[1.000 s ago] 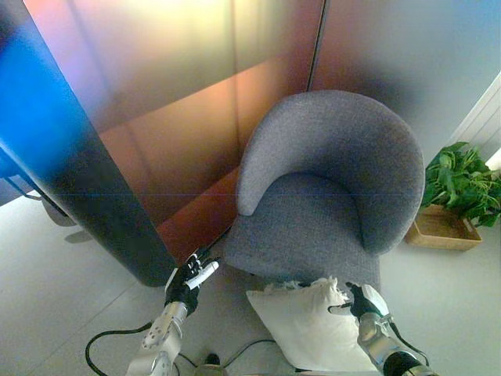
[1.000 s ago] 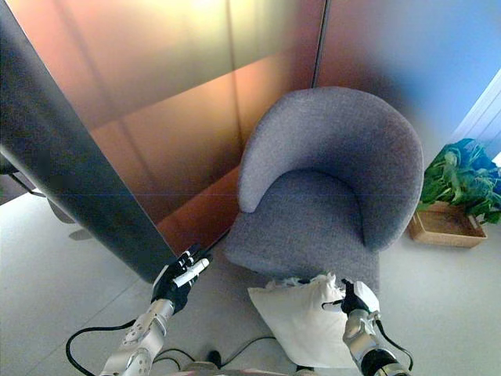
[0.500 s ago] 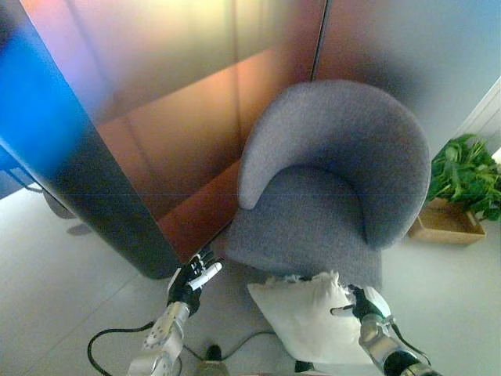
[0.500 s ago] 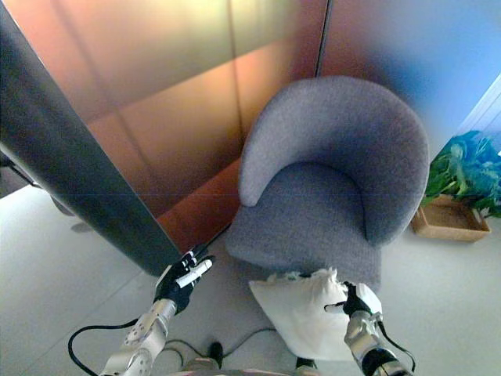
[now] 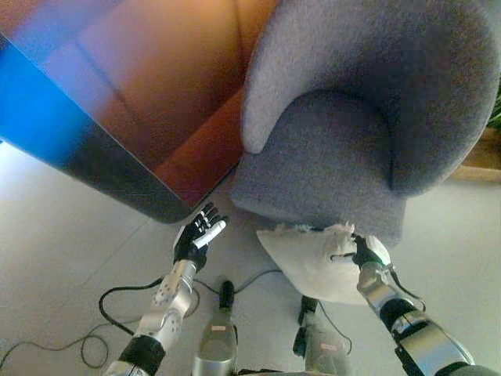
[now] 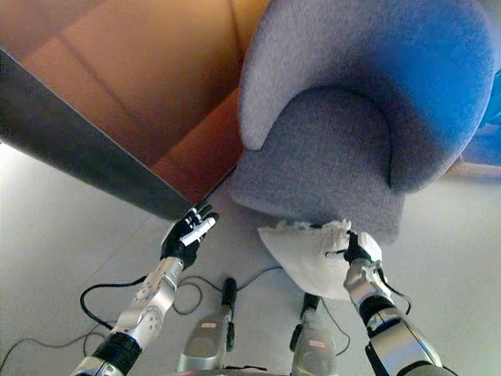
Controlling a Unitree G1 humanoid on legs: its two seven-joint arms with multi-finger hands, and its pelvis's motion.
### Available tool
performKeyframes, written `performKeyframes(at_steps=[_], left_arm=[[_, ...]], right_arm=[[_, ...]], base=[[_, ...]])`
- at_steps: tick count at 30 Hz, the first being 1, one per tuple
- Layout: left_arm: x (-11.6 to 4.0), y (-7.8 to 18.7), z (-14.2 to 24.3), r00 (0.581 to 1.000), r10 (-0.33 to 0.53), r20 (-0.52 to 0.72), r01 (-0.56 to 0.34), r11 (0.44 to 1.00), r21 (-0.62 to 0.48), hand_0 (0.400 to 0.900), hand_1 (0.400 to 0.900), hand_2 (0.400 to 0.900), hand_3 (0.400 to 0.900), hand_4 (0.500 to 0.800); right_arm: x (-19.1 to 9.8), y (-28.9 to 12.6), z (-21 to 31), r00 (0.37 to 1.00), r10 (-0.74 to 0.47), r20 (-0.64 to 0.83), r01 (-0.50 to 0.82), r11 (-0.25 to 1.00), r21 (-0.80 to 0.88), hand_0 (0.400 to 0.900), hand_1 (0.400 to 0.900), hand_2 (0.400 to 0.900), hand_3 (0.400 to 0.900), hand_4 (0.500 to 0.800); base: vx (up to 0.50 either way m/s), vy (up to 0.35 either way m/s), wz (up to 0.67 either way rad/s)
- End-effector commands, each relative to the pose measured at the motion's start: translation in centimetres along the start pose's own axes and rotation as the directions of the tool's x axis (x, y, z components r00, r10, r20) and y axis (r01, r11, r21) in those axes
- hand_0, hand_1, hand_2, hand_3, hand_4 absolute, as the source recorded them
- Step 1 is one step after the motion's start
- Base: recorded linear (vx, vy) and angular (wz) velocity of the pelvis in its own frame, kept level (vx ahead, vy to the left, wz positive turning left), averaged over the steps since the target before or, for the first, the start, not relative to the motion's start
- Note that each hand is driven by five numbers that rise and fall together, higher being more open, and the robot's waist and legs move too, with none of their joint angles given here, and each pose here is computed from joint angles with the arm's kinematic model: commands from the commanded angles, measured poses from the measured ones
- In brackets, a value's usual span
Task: Pick up the pillow and put it on the sofa.
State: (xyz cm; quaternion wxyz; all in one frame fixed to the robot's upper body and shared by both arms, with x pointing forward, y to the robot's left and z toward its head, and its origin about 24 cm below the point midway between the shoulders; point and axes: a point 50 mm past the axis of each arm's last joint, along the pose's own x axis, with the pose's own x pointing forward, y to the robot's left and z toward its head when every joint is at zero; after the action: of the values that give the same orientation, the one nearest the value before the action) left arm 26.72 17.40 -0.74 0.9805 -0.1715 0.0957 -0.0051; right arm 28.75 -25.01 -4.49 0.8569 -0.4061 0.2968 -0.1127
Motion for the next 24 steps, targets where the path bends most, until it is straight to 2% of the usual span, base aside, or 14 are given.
performKeyframes(at_steps=[1, 14, 24], left_arm=[[1.1, -3.0, 5.3, 0.955, -0.137, 0.261, 0.137, 0.990, 0.020, 0.900, 0.900, 0.900, 0.900, 0.800], [1.4, -4.2, 7.5, 0.920, -0.182, 0.348, 0.183, 0.983, 0.030, 0.900, 0.900, 0.900, 0.900, 0.800], [1.4, -4.9, 8.9, 0.893, -0.201, 0.403, 0.206, 0.978, 0.030, 0.900, 0.900, 0.900, 0.900, 0.800]], right_arm=[[1.6, -5.1, 3.1, 0.981, -0.175, 0.085, 0.178, 0.984, -0.029, 0.900, 0.900, 0.900, 0.900, 0.800], [2.3, -8.0, 3.6, 0.969, -0.242, 0.048, 0.244, 0.969, -0.035, 0.900, 0.900, 0.900, 0.900, 0.800], [2.5, -9.2, 4.4, 0.970, -0.237, 0.047, 0.239, 0.969, -0.062, 0.900, 0.900, 0.900, 0.900, 0.800]], base=[[-0.066, 0.013, -0.04], [-0.050, -0.005, -0.01], [-0.038, 0.002, 0.00]])
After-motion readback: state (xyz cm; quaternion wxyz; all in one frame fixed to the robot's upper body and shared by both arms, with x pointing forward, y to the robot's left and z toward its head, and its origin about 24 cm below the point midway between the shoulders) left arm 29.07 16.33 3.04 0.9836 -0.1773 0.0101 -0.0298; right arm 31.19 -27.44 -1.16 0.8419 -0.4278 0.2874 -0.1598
